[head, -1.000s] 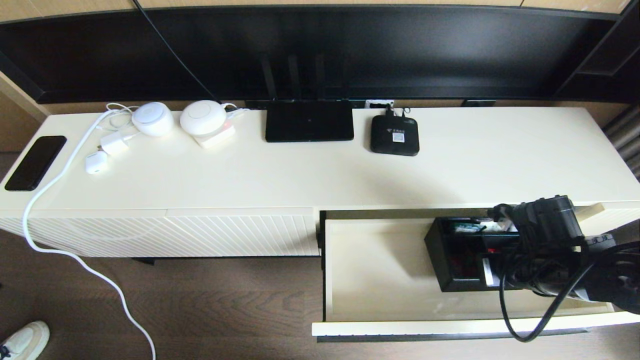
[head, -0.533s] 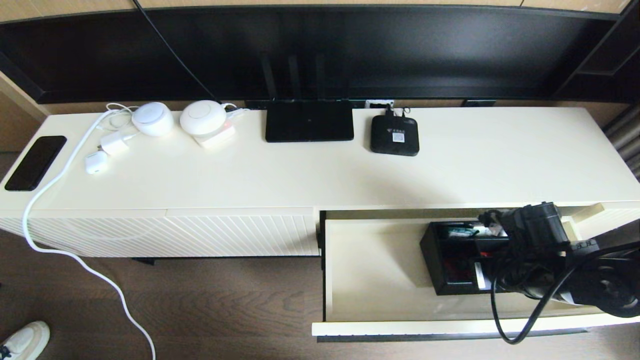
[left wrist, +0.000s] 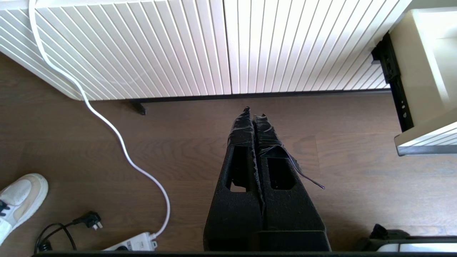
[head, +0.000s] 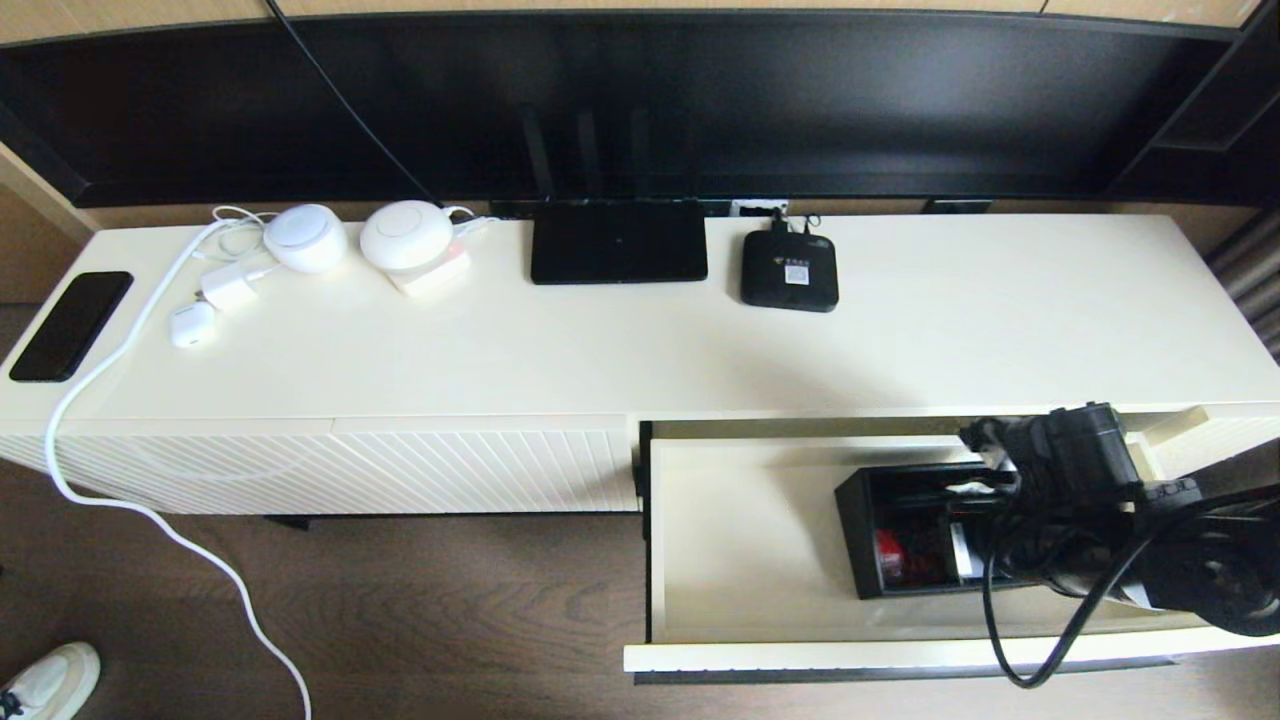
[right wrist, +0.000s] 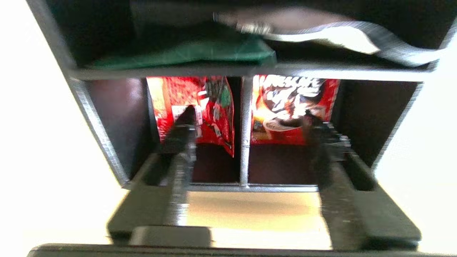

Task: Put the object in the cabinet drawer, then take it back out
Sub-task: Put the storage box in the drawer, then close the drawer

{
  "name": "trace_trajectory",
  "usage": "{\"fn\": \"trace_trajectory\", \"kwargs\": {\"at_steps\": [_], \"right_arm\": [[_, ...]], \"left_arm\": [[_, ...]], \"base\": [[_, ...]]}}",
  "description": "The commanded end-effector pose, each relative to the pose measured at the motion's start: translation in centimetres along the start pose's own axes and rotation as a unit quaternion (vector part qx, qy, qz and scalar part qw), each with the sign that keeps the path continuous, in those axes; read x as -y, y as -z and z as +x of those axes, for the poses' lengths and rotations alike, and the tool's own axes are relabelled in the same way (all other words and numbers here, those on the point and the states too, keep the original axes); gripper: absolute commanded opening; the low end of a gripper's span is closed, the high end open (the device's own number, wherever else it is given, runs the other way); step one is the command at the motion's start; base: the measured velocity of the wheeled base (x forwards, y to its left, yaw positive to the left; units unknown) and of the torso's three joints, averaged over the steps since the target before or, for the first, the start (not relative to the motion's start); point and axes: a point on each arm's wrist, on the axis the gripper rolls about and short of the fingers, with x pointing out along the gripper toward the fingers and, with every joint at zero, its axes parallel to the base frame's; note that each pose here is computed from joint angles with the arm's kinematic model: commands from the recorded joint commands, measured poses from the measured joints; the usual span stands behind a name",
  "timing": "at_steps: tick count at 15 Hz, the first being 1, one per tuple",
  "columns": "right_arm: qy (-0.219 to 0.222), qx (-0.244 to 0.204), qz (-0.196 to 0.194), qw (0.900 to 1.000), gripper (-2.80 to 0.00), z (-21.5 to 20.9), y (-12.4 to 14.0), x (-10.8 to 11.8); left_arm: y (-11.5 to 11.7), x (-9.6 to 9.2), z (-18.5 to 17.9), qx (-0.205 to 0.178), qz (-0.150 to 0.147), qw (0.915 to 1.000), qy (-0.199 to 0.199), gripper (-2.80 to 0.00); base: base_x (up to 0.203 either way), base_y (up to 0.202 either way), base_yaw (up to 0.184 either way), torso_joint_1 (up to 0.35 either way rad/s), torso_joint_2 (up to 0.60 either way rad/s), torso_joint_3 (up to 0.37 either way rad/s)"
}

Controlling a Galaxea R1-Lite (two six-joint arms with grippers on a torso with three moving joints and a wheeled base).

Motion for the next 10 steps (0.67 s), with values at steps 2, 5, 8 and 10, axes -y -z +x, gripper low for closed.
{"fn": "trace_trajectory", "kwargs": {"at_steps": [2,5,8,10], "right_arm": [[-0.007,0.064,0.0,0.998,0.0,-3.8,-1.6,0.4],[0.008,0.123,-0.039,0.992,0.0,-7.3,-2.7,1.1],[0.026,0.099,-0.06,0.993,0.0,-9.4,-2.2,1.7],[0.027,0.071,-0.065,0.995,0.0,-11.3,-1.7,2.0]], "left_arm": [[0.0,0.0,0.0,-0.001,0.0,1.0,0.0,-2.8],[0.0,0.0,0.0,0.0,0.0,1.0,0.0,-2.8],[0.0,0.0,0.0,0.0,0.0,1.0,0.0,-2.8],[0.0,0.0,0.0,0.0,0.0,1.0,0.001,-2.8]], "base": [[0.0,0.0,0.0,0.0,0.0,0.0],[0.0,0.0,0.0,0.0,0.0,0.0],[0.0,0.0,0.0,0.0,0.0,0.0],[0.0,0.0,0.0,0.0,0.0,0.0]]}}
